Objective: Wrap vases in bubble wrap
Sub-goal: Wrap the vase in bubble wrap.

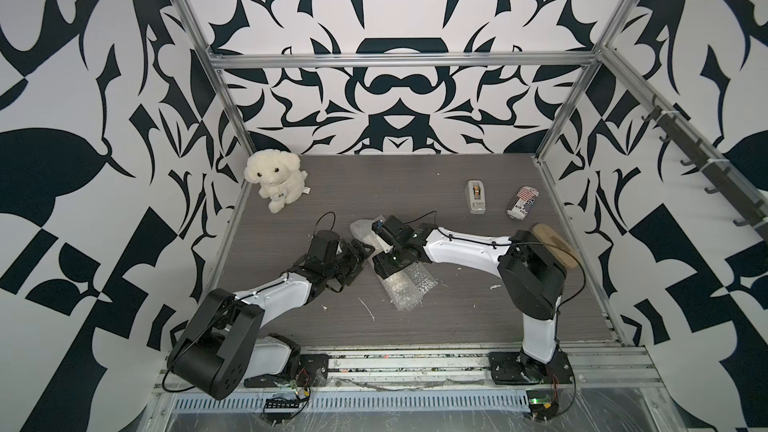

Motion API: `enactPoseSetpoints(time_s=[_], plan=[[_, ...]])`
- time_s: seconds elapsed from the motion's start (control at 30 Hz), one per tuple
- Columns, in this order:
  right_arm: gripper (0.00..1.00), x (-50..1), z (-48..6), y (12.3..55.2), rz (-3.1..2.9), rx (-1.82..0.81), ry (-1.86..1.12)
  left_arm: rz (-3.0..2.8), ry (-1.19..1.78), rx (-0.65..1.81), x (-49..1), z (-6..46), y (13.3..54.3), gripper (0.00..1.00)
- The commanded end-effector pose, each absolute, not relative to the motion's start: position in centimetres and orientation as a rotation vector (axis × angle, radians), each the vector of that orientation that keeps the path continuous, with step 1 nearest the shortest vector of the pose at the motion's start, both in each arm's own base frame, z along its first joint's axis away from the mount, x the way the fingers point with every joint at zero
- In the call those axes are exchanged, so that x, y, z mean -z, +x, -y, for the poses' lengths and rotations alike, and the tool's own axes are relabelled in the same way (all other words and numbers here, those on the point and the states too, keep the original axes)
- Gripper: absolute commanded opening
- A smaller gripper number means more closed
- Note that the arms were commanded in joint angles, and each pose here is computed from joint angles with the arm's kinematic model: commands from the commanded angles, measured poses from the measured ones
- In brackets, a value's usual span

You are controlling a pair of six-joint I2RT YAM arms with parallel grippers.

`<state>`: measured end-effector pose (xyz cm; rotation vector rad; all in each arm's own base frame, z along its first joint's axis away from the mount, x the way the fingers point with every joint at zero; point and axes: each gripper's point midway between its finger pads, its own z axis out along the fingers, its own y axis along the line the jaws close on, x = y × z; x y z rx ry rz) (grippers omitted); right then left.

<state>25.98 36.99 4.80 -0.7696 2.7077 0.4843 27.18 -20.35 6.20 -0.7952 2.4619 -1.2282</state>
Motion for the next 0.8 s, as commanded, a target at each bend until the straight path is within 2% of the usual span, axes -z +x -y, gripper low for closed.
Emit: enactPoseSetpoints(time_s=[0.0, 0.4, 0.6, 0.77], plan=[[0.67, -1.8, -36.5, 21.6, -2.878, -0.53, -0.785, -2.471, -0.769, 1.224, -5.3, 20.5, 27.3, 0.8], [0.67, -2.2, -37.1, 21.4, -2.861, -0.574, -0.769, -2.455, -0.666, 1.301, -5.5, 22.2, 28.1, 0.78], [0.67, -2.4, -37.5, 21.3, -2.859, -0.599, -0.769, -2.498, -0.634, 1.239, -4.6, 22.2, 27.8, 0.77], [0.67, -3.1, -37.8, 21.4, -2.831, -0.629, -0.758, -2.544, -0.613, 1.245, -3.5, 22.8, 27.7, 0.69]])
